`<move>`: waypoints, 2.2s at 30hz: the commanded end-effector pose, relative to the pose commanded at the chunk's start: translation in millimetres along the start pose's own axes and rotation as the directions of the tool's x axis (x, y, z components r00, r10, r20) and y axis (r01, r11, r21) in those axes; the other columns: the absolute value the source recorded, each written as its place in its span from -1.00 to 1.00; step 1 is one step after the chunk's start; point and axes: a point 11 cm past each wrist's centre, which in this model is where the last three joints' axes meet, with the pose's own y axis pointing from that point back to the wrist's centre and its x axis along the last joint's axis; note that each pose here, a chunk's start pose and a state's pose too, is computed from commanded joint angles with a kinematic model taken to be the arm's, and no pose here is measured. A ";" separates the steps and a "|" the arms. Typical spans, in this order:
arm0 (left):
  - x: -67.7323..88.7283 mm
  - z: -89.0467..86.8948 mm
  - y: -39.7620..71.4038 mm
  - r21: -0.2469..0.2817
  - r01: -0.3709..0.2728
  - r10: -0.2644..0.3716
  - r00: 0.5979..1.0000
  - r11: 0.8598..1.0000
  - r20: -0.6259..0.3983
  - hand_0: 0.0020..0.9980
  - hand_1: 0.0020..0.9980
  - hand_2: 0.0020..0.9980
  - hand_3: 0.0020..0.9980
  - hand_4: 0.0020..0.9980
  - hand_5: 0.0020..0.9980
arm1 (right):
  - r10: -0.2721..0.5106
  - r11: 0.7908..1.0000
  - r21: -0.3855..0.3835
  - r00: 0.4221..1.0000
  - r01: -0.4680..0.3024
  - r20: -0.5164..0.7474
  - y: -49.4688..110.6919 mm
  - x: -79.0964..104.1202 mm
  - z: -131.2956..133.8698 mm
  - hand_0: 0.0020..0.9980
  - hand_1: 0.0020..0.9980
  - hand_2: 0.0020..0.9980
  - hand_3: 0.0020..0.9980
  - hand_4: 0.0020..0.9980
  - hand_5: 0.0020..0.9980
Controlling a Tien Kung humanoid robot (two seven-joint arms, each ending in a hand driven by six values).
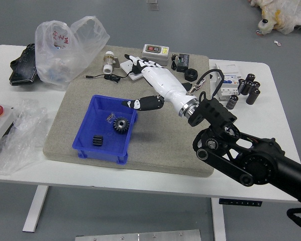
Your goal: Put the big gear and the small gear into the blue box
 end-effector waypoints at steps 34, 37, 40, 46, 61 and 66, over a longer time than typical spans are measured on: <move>3.4 5.5 0.3 -0.025 -0.008 0.008 1.000 1.000 -0.024 0.18 -0.17 -0.03 0.27 0.31 -0.62 | 0.439 0.858 -0.227 0.431 -0.460 0.788 134.2 109.9 129.4 -0.22 -0.44 -0.54 -0.41 1.00 0.33; 3.7 5.3 0.3 -0.024 -0.009 0.009 1.000 1.000 -0.024 0.18 -0.16 -0.03 0.27 0.30 -0.62 | 0.422 0.867 -0.212 0.438 -0.451 0.794 132.1 110.0 123.8 -0.32 -0.51 -0.57 -0.51 0.67 -0.12; 4.3 5.1 0.3 -0.023 -0.011 0.010 1.000 1.000 -0.025 0.18 -0.16 -0.03 0.27 0.30 -0.62 | 0.421 0.869 -0.211 0.443 -0.448 0.791 131.6 109.6 122.1 -0.32 -0.51 -0.57 -0.51 0.67 -0.12; 3.7 6.6 0.5 -0.025 -0.009 0.009 1.000 1.000 -0.023 0.18 -0.16 -0.03 0.27 0.30 -0.62 | 0.410 0.882 -0.220 0.449 -0.416 0.794 131.5 104.1 124.0 -0.32 -0.53 -0.57 -0.50 0.32 -0.07; 19.8 16.5 2.7 -0.044 -0.031 0.031 0.999 0.999 0.013 0.18 -0.10 0.00 0.27 0.30 -0.62 | 0.449 0.863 -0.250 0.438 -0.440 0.779 147.5 121.8 138.1 0.36 0.44 0.45 0.38 1.00 1.00; 25.5 17.5 3.4 -0.042 -0.039 0.040 0.999 0.998 0.022 0.18 -0.10 0.00 0.27 0.30 -0.62 | 0.493 0.838 -0.278 0.431 -0.469 0.756 160.9 131.3 147.0 0.36 0.44 0.45 0.38 1.00 1.00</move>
